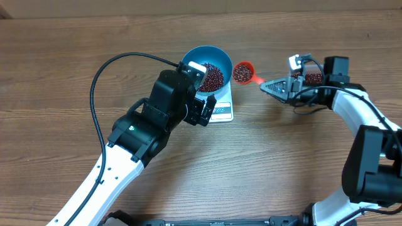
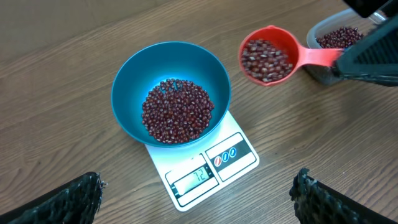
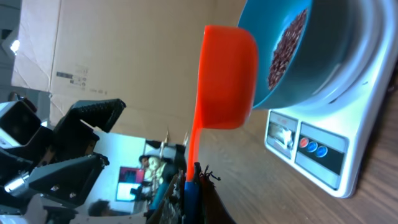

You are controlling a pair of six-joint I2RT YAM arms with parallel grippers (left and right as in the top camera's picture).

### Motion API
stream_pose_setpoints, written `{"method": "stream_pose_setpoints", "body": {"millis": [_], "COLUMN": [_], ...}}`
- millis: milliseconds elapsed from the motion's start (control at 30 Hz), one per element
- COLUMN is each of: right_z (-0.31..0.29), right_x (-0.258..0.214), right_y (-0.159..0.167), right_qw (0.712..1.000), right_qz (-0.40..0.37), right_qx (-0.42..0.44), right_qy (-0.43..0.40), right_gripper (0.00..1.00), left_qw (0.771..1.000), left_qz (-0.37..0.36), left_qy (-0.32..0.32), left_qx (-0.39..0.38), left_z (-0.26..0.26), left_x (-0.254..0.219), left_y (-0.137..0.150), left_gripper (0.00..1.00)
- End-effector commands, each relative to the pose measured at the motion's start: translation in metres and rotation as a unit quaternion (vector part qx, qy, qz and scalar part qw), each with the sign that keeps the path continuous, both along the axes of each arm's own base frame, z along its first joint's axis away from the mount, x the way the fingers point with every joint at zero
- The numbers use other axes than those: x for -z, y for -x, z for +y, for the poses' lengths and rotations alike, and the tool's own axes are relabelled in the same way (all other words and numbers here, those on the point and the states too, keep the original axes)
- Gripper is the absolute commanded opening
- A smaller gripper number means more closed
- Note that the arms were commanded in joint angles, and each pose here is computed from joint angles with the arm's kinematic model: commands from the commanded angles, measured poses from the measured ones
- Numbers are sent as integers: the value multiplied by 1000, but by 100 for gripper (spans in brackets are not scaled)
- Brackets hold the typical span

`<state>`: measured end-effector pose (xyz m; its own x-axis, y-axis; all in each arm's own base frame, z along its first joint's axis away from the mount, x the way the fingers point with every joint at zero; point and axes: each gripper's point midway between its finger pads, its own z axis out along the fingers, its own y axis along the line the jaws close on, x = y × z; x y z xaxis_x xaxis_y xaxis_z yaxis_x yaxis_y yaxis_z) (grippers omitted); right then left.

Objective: Scoop item into bowl and weigh 150g on scale
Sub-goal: 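Tip the scoop over the blue bowl with the right gripper to pour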

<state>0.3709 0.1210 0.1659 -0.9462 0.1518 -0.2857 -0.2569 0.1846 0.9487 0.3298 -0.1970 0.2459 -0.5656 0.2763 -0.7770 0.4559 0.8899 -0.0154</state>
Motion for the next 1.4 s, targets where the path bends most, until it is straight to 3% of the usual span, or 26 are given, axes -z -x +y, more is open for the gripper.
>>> {"method": "stream_pose_setpoints", "body": {"millis": [0,367,600,867,1367], "right_z": [17,50,60,56,62], "right_x": [0,-9,7,24,21], "right_y": [-4,-16,-39,-61,-59], "right_qw": [999,998,992,966,919], "right_qz": [36,-44,-85,-170,-325], "right_qx": [-8,-33,14,53,-1], "right_qy": [1,21,94,189,221], "right_gripper": [4,4,4,4,4], "left_qw": [1000,1000,1000,1000,1000], "left_qz": [-9,-9,-9,-9,-9], "left_qy": [5,4,5,5,4], "left_qx": [6,6,6,6,6], "left_z": [-2,-2,-2,-2,-2], "left_x": [-9,-9,-9,-9,-9], "left_y": [-3,-3,-3,-3,-3], "left_gripper": [99,100,100,99,100]}}
